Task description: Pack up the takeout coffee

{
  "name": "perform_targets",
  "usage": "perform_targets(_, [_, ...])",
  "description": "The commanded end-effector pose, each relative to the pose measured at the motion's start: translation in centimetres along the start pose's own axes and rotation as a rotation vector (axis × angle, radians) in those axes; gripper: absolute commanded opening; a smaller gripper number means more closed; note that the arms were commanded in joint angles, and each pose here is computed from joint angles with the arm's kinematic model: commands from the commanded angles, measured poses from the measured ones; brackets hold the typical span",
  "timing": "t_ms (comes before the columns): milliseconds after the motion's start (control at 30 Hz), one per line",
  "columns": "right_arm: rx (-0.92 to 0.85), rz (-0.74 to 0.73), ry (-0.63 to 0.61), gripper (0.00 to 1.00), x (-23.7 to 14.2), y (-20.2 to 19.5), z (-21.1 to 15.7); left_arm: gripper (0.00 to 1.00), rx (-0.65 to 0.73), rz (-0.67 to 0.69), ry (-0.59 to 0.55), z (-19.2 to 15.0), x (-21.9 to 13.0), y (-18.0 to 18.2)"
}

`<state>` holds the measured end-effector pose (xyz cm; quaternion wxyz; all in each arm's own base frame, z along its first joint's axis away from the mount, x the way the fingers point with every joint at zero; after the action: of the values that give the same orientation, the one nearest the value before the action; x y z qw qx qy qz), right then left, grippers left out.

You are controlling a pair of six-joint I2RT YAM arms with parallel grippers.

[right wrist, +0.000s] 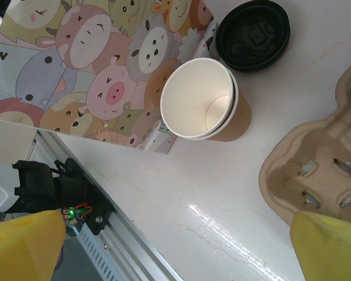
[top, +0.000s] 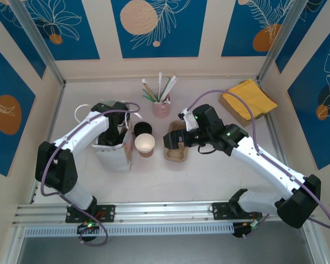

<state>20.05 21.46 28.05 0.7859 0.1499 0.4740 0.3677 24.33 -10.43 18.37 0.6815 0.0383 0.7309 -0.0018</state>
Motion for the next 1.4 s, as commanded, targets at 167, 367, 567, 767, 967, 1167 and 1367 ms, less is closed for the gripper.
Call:
perform_targets(167, [-0.011, 0.032, -0.005, 0.99, -0.34, 0.88, 0.46, 0.74, -0.016, 0.031, -0.006, 0.0, -0.67, 0.85])
perform_targets(367, [-0.01, 0.031, -0.006, 0.99, -0.36, 0.84, 0.4, 0.77, -0.016, 0.031, -0.009, -0.05, -0.81, 0.88])
perform_targets(567, [-0.01, 0.031, -0.004, 0.99, -0.35, 0.82, 0.36, 0.77, -0.017, 0.033, -0.006, -0.12, -0.8, 0.93])
perform_targets(767, [-0.008, 0.029, -0.003, 0.99, -0.33, 0.79, 0.28, 0.78, -0.016, 0.034, -0.007, -0.15, -0.87, 0.93])
perform_targets(967, [-0.01, 0.027, -0.006, 0.99, -0.39, 0.8, 0.3, 0.78, -0.015, 0.033, -0.01, -0.15, -1.04, 0.93])
perform_targets(1167, [-0.01, 0.027, -0.006, 0.99, -0.39, 0.79, 0.31, 0.79, -0.016, 0.033, -0.012, -0.19, -1.17, 0.96])
perform_targets(1367, [-0.009, 0.027, -0.006, 0.99, -0.38, 0.79, 0.31, 0.81, -0.016, 0.03, -0.016, -0.19, -1.34, 0.97])
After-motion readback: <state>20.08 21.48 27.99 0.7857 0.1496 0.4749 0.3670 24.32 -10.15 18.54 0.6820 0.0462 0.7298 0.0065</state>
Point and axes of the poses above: each hand's point on the last joint's axis, 136 mm out from that joint toward the fingers, its own x axis out along the fingers, its own y axis along the line the jaws close on, z = x × y, the point moved 7 cm from there along -x, back along the fingers, and after that the axes turned 2 degrees about x, right-handed, at the moved point
